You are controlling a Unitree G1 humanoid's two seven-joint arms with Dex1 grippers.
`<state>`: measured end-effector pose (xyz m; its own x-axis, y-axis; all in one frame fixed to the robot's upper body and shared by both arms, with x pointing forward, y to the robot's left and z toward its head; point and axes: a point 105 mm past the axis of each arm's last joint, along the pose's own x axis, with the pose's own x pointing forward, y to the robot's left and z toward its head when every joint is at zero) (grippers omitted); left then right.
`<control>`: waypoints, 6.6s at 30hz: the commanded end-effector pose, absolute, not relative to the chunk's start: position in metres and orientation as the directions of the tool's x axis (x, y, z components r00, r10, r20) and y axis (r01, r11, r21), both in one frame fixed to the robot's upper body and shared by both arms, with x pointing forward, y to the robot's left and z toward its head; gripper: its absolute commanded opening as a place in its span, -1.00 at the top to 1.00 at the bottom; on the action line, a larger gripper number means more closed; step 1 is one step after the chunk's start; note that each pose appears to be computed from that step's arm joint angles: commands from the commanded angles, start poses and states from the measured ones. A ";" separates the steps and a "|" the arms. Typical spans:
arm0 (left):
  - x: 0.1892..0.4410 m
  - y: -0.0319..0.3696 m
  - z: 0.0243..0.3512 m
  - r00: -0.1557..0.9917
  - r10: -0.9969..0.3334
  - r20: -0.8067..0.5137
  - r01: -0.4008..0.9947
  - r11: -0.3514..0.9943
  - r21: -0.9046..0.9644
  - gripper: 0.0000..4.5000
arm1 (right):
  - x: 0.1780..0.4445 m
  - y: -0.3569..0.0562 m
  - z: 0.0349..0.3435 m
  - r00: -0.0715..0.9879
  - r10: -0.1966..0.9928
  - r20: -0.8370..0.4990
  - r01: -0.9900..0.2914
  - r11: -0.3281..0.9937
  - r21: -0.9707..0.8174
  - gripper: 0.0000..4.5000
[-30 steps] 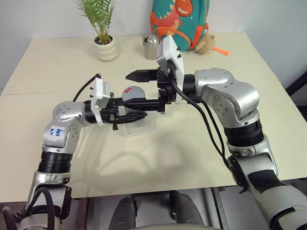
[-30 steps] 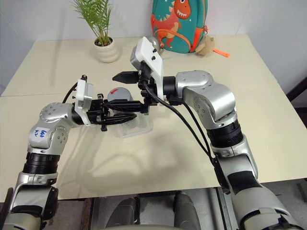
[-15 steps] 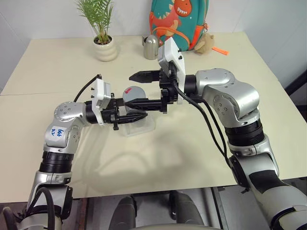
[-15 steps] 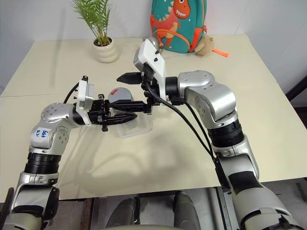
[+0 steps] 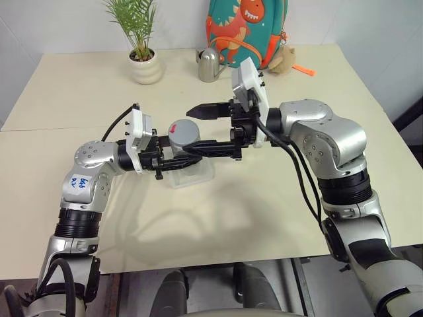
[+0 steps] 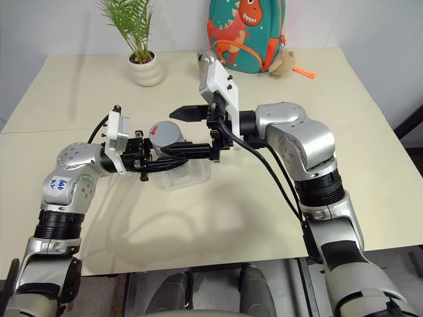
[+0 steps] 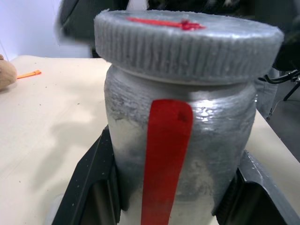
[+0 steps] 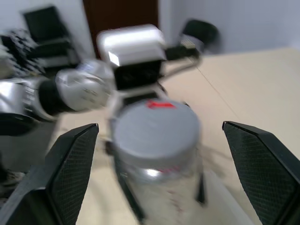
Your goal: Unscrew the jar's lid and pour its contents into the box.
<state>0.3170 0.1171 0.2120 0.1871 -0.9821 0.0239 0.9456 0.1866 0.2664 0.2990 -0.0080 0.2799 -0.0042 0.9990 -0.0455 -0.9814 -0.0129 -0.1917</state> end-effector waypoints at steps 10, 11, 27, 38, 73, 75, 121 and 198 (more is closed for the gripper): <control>0.313 0.116 0.223 0.172 -0.984 0.043 0.932 0.177 0.318 0.15 | 0.303 0.005 0.286 0.023 0.998 -0.053 -0.972 0.010 -0.236 -0.98; 0.313 0.116 0.223 0.172 -0.984 0.043 0.932 0.176 0.318 0.15 | 0.303 0.006 0.285 0.023 0.998 -0.055 -0.972 0.010 -0.234 -0.98; 0.312 0.119 0.221 0.184 -0.982 0.039 0.931 0.186 0.314 0.15 | 0.286 0.008 0.319 -0.068 0.982 0.177 -0.984 -0.036 -0.175 -0.15; 0.311 0.125 0.220 0.203 -0.978 0.046 0.929 0.207 0.307 0.15 | 0.328 -0.074 0.281 0.345 0.926 0.153 -0.924 0.363 -0.118 -0.15; 0.375 0.157 0.258 0.358 -0.934 -0.019 0.889 0.334 0.314 0.15 | 0.297 -0.145 0.232 0.467 0.881 -0.072 -0.871 0.445 -0.210 -1.00; 0.383 0.159 0.259 0.398 -0.915 -0.071 0.868 0.350 0.352 0.15 | 0.298 -0.144 0.233 0.473 0.877 -0.079 -0.866 0.447 -0.222 -1.00; 0.383 0.141 0.276 0.432 -0.846 0.313 -0.766 -0.161 0.622 0.15 | 0.300 -0.123 0.220 0.495 0.868 0.042 -0.858 0.496 -0.133 -1.00; 0.281 0.219 0.189 0.488 -0.843 -0.225 0.804 0.334 0.492 -0.99 | 0.291 -0.171 0.216 0.464 0.878 -0.119 -0.858 0.412 -0.308 -1.00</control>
<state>0.2828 0.2237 0.1788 0.5021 -0.8309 -0.2397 0.8131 0.3592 0.4580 0.2914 -0.1696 0.2052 0.4584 0.8795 -0.1277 -0.8721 0.4175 -0.2552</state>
